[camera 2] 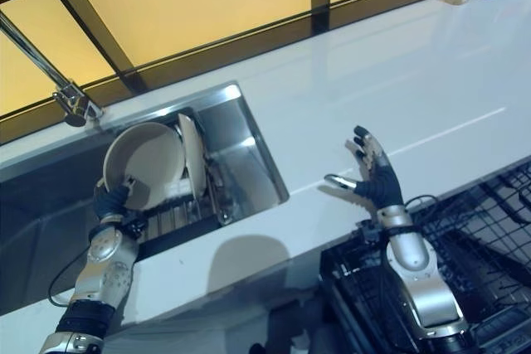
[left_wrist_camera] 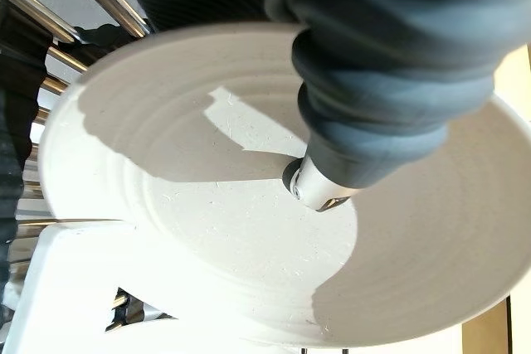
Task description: Pick up plates and place into dishwasher.
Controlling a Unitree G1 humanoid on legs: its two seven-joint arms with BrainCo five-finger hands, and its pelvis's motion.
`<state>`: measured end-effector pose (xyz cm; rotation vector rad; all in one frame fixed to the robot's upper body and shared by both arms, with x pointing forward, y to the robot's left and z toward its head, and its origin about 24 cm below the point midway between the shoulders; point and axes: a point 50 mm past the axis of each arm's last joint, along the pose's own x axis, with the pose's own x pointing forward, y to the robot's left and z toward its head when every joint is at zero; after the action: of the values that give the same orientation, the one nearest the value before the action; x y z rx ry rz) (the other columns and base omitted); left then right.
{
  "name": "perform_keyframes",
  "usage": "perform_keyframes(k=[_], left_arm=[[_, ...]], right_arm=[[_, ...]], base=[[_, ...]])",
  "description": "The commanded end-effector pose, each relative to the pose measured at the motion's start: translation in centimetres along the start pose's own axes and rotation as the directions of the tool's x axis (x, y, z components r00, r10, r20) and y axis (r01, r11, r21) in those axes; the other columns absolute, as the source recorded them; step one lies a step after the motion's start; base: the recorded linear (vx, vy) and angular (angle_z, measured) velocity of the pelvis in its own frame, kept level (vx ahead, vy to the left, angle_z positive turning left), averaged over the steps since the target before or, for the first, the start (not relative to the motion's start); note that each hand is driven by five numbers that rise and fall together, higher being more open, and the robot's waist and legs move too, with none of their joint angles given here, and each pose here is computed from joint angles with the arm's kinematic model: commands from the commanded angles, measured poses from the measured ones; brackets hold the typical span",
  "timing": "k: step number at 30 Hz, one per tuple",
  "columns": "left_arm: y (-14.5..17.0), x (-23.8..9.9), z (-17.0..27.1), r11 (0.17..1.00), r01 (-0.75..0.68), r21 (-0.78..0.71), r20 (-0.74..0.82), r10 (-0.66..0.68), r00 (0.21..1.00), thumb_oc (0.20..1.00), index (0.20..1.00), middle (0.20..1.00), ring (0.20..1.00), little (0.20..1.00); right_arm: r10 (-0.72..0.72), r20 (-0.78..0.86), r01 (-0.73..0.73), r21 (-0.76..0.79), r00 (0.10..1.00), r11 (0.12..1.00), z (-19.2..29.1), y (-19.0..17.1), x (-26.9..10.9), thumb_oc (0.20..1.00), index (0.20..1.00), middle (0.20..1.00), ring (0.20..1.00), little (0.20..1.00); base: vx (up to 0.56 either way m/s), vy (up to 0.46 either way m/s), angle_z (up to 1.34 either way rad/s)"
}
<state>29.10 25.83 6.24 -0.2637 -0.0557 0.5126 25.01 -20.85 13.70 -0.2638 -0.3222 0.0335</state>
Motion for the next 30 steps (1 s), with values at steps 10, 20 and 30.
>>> perform_keyframes(k=[10,20,30], left_arm=[[1.0,-3.1,-4.2,1.0,-0.027,-0.003,-0.097,0.027,0.995,0.2,0.2,0.2,0.2,0.2],[1.9,-4.2,-3.9,0.999,-0.015,0.033,-0.049,0.017,0.999,0.2,0.2,0.2,0.2,0.2],[3.9,-5.2,0.2,0.995,-0.083,-0.056,0.156,0.091,0.984,0.2,0.2,0.2,0.2,0.2]], right_arm=[[0.019,-0.306,-0.025,-0.016,0.952,1.0,-4.7,-0.2,-4.7,1.0,1.0,1.0,1.0,1.0],[0.023,-0.337,-0.032,-0.019,0.941,0.999,-4.9,-0.7,-5.8,1.0,1.0,1.0,1.0,1.0],[0.02,-0.367,-0.028,-0.015,0.93,1.0,-4.9,-1.7,-7.2,1.0,1.0,1.0,1.0,1.0]], base=[[0.04,0.018,0.01],[0.01,0.001,0.03],[0.0,-0.009,0.02]])
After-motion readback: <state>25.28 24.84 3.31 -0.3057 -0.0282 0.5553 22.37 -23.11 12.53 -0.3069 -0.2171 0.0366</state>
